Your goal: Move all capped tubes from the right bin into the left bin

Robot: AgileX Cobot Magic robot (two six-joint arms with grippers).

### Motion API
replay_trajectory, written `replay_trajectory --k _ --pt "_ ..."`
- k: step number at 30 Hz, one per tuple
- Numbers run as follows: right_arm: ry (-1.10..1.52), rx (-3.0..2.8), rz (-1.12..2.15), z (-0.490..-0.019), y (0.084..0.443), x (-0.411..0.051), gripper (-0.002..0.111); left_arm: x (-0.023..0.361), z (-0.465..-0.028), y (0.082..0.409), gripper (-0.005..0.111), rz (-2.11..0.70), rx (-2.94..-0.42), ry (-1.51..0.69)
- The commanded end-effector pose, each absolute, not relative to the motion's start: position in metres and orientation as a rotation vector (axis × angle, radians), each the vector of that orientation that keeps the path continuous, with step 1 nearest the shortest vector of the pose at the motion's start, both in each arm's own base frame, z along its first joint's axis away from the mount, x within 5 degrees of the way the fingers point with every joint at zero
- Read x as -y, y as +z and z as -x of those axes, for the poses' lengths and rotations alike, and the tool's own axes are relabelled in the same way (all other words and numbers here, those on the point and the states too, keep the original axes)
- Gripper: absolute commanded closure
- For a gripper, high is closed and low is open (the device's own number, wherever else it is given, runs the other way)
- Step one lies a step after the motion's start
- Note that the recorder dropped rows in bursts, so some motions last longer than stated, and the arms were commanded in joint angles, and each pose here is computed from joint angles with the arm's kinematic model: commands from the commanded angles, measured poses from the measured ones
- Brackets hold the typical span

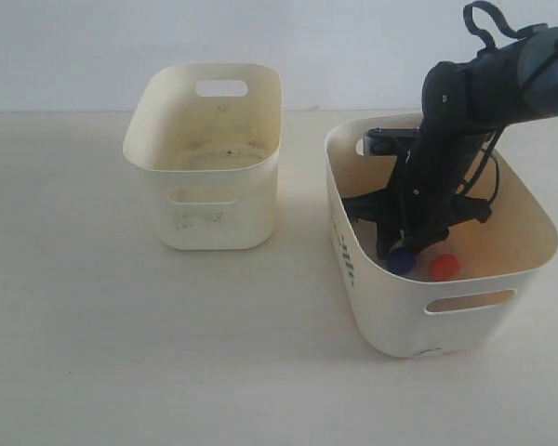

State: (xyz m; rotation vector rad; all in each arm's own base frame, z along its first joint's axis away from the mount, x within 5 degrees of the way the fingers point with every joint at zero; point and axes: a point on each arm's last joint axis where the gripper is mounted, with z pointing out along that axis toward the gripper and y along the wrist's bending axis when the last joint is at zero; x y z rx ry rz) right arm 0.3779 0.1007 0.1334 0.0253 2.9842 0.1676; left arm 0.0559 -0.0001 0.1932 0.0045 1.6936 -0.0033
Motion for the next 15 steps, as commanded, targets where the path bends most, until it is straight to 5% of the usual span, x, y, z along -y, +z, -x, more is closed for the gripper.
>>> replay_trajectory --k 1,15 --pt "0.173 -2.902 -0.022 -0.380 0.158 -0.099 0.108 0.000 -0.056 0.195 0.102 0.008 -1.686 -0.016" --pt "0.225 -2.623 -0.004 -0.373 0.237 -0.095 0.108 0.000 -0.056 0.195 0.102 0.008 -1.686 -0.016"
